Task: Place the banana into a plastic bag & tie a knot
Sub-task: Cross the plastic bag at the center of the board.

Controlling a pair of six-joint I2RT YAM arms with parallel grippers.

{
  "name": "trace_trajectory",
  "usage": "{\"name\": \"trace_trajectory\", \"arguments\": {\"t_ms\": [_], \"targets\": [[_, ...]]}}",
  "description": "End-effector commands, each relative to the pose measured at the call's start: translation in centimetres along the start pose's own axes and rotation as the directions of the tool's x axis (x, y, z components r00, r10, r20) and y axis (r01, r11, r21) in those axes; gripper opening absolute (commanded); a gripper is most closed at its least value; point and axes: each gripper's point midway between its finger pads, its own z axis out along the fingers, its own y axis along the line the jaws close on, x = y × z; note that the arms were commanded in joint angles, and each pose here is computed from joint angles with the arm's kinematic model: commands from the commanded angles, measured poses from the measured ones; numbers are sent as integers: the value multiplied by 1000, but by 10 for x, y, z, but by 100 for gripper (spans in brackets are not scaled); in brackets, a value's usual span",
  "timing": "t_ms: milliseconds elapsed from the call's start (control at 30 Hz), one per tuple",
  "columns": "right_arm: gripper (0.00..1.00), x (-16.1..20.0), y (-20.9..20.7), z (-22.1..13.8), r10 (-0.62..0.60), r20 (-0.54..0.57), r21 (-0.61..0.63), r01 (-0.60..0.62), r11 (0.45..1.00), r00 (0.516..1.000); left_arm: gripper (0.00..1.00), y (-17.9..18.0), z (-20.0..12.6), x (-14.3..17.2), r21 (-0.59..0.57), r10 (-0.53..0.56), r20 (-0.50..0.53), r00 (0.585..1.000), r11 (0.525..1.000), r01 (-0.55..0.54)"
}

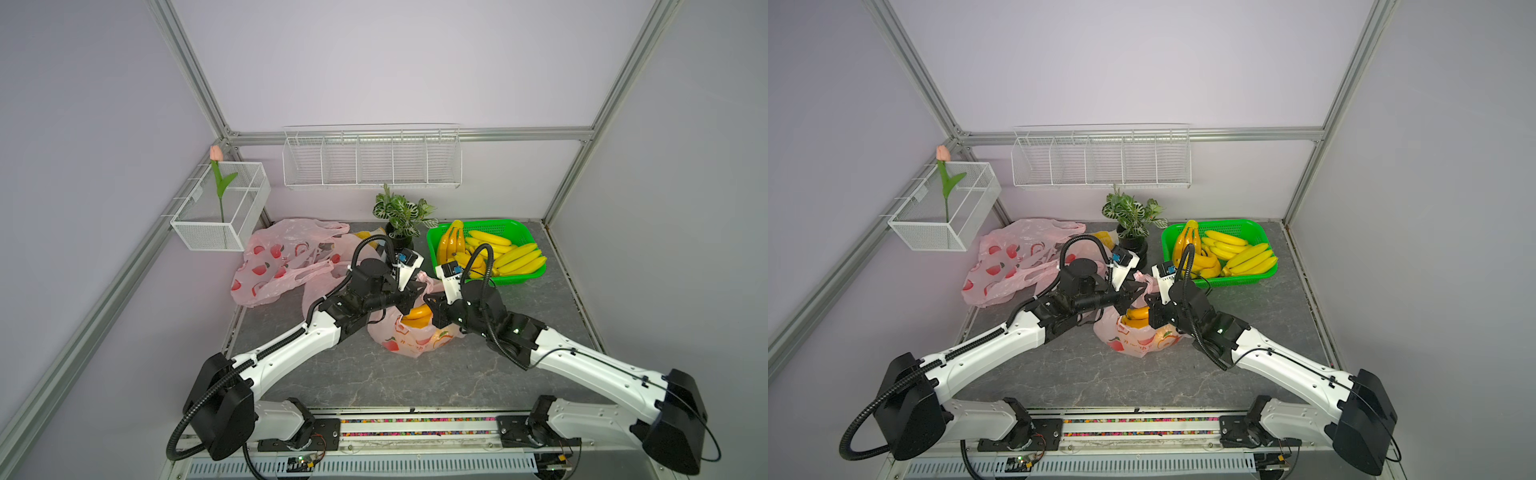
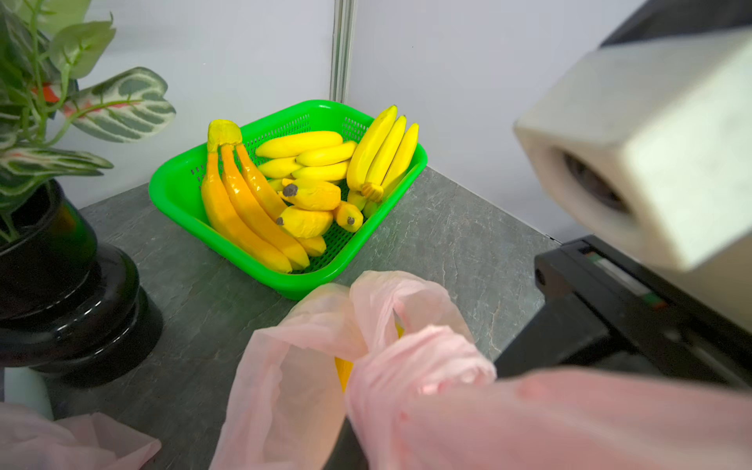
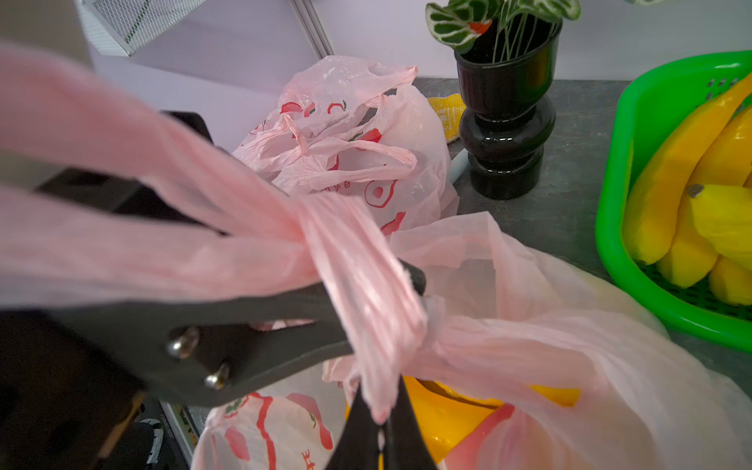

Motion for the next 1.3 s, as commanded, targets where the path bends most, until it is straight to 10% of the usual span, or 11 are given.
{"name": "trace_trajectory", "arguments": {"t_ms": [0, 567, 1033, 1267], "targets": [[7, 16, -7, 9, 46, -41, -10, -47, 999, 998, 13, -8, -14, -29, 14, 23, 100, 995, 1000, -25], [7, -1, -32, -21, 11, 37, 77, -13, 997, 999, 15, -3, -25, -12, -30, 27, 84, 996, 999, -25], [7, 40, 8, 8, 4, -103, -41, -9, 999, 995, 6, -5, -21, -11, -1, 10, 89, 996, 1000, -9], [7, 12, -18, 18, 10, 118, 37, -15, 999, 993, 6, -17, -21, -11, 70, -4, 88, 996, 998, -3]]}}
